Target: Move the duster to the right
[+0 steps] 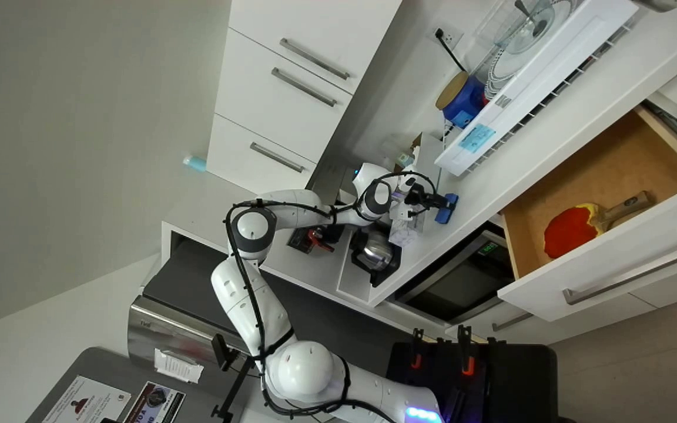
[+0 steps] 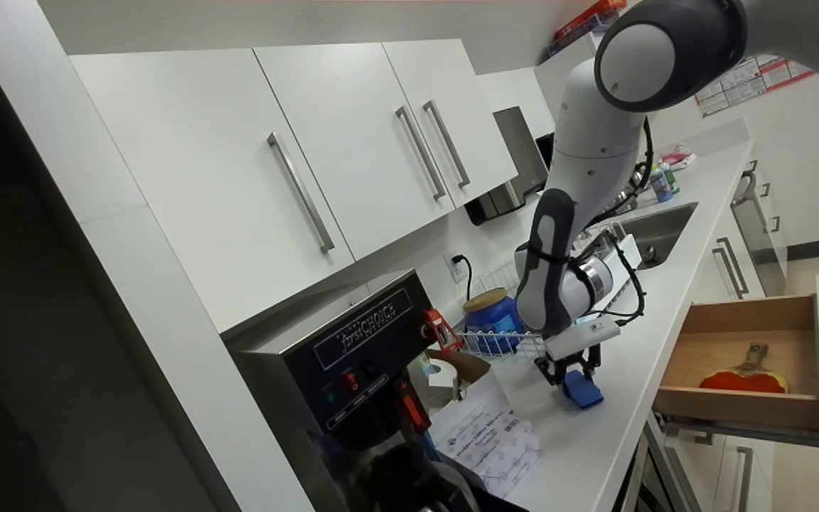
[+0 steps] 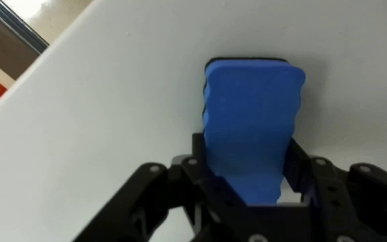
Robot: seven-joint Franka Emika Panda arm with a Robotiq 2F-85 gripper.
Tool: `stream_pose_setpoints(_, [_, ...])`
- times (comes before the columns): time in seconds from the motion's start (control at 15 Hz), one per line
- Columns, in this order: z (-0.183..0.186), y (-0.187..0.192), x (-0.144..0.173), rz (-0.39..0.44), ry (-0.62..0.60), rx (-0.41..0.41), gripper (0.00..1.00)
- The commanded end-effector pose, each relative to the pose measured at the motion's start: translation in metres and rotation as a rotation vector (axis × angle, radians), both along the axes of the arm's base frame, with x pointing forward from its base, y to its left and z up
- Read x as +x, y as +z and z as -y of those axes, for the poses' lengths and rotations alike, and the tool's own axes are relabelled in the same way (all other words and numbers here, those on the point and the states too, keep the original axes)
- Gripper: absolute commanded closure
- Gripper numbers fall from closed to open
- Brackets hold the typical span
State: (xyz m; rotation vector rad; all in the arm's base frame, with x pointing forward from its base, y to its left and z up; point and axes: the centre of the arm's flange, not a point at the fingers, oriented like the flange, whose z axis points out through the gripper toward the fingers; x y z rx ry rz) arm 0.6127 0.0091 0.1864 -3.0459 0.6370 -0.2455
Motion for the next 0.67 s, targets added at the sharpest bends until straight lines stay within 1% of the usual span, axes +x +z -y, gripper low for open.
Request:
stream_pose_setpoints(0.0, [0.042, 0.038, -0.014, 0.035, -0.12, 0.011, 0.69])
stream_pose_setpoints(0.2, [0.103, 0.051, -0.017, 0.066, -0.236, 0.001, 0.69])
stream_pose_setpoints(0.4, [0.173, 0.062, -0.024, 0.092, -0.372, -0.014, 0.69])
stream_pose_setpoints(0.6, [0.225, 0.066, -0.029, 0.124, -0.495, -0.006, 0.69])
